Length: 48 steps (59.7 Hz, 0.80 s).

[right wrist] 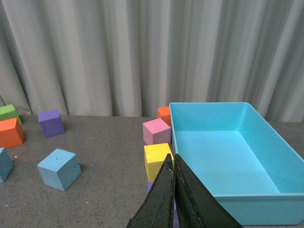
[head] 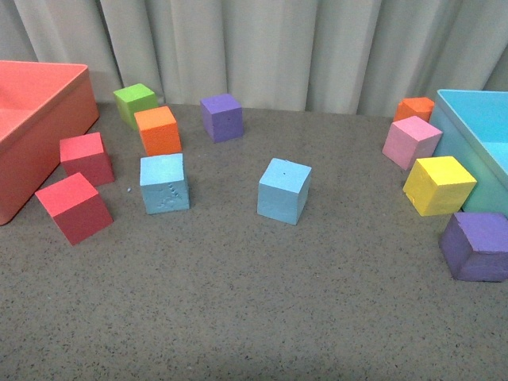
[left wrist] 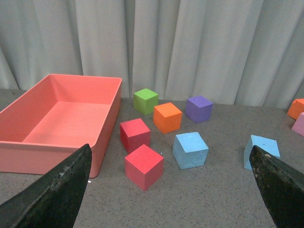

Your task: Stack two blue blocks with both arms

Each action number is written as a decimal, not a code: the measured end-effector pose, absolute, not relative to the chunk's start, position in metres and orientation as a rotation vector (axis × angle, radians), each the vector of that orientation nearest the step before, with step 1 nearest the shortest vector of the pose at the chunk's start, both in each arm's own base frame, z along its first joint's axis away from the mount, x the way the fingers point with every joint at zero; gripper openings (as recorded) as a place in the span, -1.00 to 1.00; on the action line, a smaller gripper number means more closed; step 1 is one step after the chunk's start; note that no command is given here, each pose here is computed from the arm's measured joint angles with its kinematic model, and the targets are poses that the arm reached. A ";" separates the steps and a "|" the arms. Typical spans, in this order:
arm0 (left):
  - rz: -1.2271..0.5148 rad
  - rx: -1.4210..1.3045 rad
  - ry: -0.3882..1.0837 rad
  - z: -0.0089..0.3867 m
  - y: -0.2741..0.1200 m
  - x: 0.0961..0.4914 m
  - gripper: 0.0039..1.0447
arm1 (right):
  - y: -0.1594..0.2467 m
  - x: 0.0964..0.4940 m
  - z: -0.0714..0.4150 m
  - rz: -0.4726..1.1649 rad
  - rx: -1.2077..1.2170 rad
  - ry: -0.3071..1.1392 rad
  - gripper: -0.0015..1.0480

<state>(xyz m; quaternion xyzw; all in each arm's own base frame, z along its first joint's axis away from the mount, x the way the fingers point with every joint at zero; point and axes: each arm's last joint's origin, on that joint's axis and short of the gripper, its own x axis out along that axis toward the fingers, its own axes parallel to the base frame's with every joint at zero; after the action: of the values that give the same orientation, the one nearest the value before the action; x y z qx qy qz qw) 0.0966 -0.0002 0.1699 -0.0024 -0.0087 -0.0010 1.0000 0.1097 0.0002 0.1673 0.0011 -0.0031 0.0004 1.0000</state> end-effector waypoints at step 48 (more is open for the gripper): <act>-0.028 -0.051 0.446 0.180 -0.026 0.260 0.88 | 0.000 0.098 0.164 0.004 0.001 0.000 0.81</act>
<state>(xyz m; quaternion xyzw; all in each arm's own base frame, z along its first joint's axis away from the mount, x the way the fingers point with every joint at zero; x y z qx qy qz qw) 0.2604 -0.0260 0.1801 -0.0253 0.2210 -0.0140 0.9749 0.0977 0.0003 0.1643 0.0003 0.0001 0.0019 1.0000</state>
